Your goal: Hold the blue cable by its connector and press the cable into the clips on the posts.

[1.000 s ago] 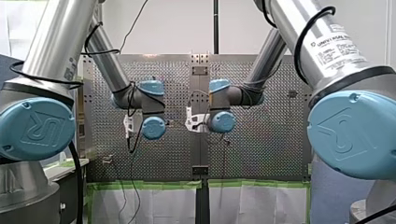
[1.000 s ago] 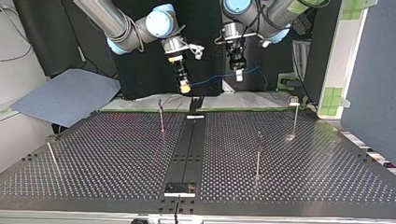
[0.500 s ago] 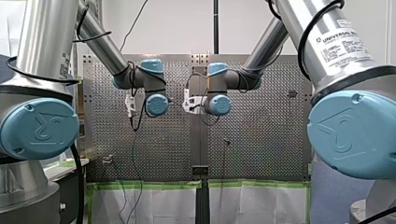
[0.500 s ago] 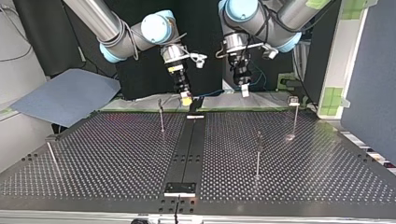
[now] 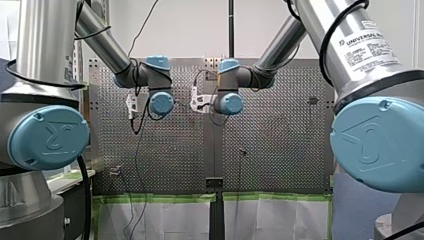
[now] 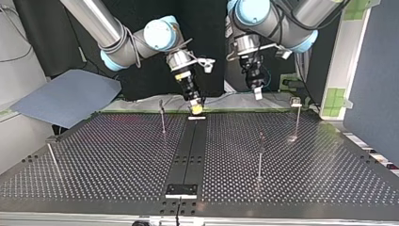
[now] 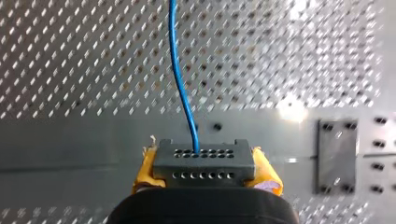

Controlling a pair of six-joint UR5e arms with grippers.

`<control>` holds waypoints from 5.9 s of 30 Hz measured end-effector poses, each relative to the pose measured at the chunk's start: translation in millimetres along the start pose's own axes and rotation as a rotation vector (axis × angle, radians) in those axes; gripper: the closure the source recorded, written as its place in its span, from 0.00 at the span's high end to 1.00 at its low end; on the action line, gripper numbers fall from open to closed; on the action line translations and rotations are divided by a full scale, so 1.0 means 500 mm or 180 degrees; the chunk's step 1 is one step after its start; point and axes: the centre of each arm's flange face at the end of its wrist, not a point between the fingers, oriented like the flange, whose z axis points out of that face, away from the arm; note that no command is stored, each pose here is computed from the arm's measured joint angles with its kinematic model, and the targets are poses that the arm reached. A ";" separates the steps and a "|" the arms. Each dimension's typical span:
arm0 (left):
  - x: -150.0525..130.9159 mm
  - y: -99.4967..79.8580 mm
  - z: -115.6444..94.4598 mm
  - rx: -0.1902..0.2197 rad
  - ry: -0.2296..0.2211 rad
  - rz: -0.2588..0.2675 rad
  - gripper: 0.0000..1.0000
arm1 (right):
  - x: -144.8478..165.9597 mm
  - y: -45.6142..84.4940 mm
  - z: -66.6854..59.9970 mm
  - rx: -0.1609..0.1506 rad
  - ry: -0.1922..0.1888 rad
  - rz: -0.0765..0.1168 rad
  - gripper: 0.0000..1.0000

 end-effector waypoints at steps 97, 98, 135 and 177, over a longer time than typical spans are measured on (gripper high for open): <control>-0.148 0.077 0.285 0.0198 -0.0097 0.0160 0.00 | 0.159 -0.008 0.147 0.0142 0.0239 0.0391 0.00; -0.149 0.079 0.287 0.0198 -0.0104 0.0157 0.00 | 0.160 -0.006 0.148 0.0136 0.0243 0.0390 0.00; -0.112 0.100 0.412 0.0341 -0.0032 0.0042 0.00 | 0.147 0.068 0.195 -0.0010 0.0289 0.0388 0.00; -0.097 0.116 0.409 0.0186 0.0113 0.0007 1.00 | 0.136 0.094 0.202 -0.0004 0.0253 0.0368 0.00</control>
